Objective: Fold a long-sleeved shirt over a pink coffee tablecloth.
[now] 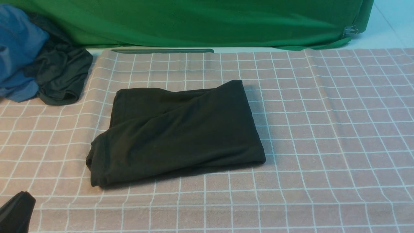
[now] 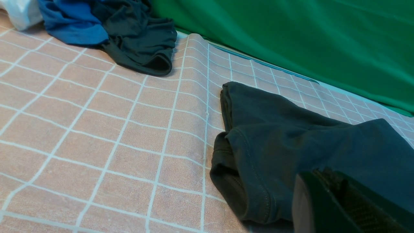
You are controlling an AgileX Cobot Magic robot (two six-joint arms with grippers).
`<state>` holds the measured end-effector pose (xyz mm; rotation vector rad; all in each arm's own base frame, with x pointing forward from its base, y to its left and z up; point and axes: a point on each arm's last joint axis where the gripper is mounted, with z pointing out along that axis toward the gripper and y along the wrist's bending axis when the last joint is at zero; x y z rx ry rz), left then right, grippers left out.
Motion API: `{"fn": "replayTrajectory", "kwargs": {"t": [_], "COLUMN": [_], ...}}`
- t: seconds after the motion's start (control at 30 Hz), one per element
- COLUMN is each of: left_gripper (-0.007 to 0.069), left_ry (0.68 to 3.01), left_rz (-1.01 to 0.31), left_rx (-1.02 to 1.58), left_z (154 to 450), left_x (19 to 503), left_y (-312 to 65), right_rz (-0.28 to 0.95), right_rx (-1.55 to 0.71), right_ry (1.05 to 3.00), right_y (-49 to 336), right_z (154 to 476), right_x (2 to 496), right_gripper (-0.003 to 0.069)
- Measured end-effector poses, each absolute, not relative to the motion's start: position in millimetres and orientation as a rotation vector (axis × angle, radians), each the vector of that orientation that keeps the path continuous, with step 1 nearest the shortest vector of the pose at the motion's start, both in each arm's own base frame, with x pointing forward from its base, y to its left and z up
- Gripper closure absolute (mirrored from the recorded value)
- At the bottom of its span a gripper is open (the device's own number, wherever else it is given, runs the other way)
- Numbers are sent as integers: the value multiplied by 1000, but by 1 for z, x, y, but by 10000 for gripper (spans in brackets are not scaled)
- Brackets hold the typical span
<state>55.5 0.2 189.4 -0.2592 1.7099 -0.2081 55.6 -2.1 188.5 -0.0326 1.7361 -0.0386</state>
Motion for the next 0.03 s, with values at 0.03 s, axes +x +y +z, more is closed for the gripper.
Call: {"fn": "replayTrajectory", "kwargs": {"t": [0.03], "left_gripper": [611], "left_ry": [1710], "left_rz": [-208], "left_rx": [-259], "left_z": [189], "left_x": [56], "left_y": [0], "right_rz": [-39], "right_rx": [-33], "right_ry": [1736], "right_y": [-2], "right_z": [188], "right_x": [56], "right_gripper": [422]}}
